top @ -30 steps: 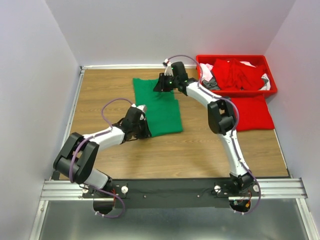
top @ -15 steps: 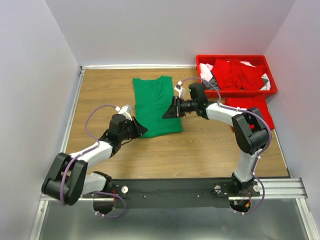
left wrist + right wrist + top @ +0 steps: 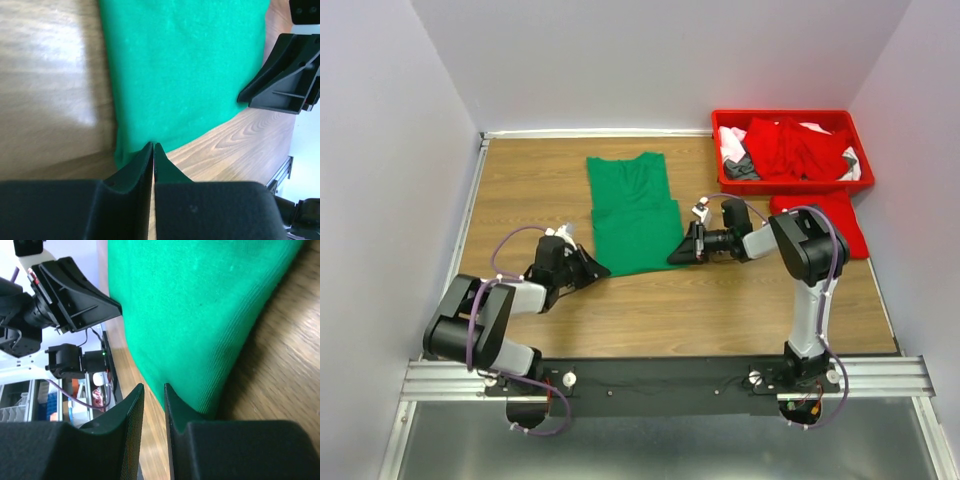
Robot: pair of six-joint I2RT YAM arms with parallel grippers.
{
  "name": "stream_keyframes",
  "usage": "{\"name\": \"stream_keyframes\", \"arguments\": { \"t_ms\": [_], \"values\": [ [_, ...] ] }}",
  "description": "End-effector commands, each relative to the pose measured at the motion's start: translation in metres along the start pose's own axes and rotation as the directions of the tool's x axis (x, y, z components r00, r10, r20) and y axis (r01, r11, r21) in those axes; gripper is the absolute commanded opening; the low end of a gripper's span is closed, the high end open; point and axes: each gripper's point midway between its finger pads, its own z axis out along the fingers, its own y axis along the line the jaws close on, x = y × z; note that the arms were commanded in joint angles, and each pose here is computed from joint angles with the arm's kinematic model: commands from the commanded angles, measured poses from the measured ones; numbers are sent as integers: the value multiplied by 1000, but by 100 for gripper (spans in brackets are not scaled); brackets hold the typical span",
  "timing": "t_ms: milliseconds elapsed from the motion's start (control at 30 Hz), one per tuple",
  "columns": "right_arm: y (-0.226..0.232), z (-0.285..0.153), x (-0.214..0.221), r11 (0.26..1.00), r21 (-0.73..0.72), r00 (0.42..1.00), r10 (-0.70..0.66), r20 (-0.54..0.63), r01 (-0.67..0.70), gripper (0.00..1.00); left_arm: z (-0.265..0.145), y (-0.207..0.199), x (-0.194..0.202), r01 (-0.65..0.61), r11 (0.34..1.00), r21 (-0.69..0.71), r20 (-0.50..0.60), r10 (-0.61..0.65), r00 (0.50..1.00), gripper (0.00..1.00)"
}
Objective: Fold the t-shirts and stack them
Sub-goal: Fold the tshirt
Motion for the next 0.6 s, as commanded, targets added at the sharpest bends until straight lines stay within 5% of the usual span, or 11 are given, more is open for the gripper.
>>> {"name": "stream_keyframes", "arguments": {
  "t_ms": [0,200,367,567],
  "values": [
    [24,-4,-10,999,-7,998,-51,42,51,30,-11,-7,0,0,999,35,8,0,1000,11],
    [119,43,-11,977,-122,984,-179,-2,177,30,-28,-40,-30,-72,994,76,108,64,992,12],
    [109,87,3,980,-154,991,-133,-30,127,30,-44,-41,-49,-86,996,12,193,82,978,13],
    [47,109,23,998,-60,998,20,-59,-23,30,-59,-26,-59,-54,996,-70,277,72,958,13]
  ]
}}
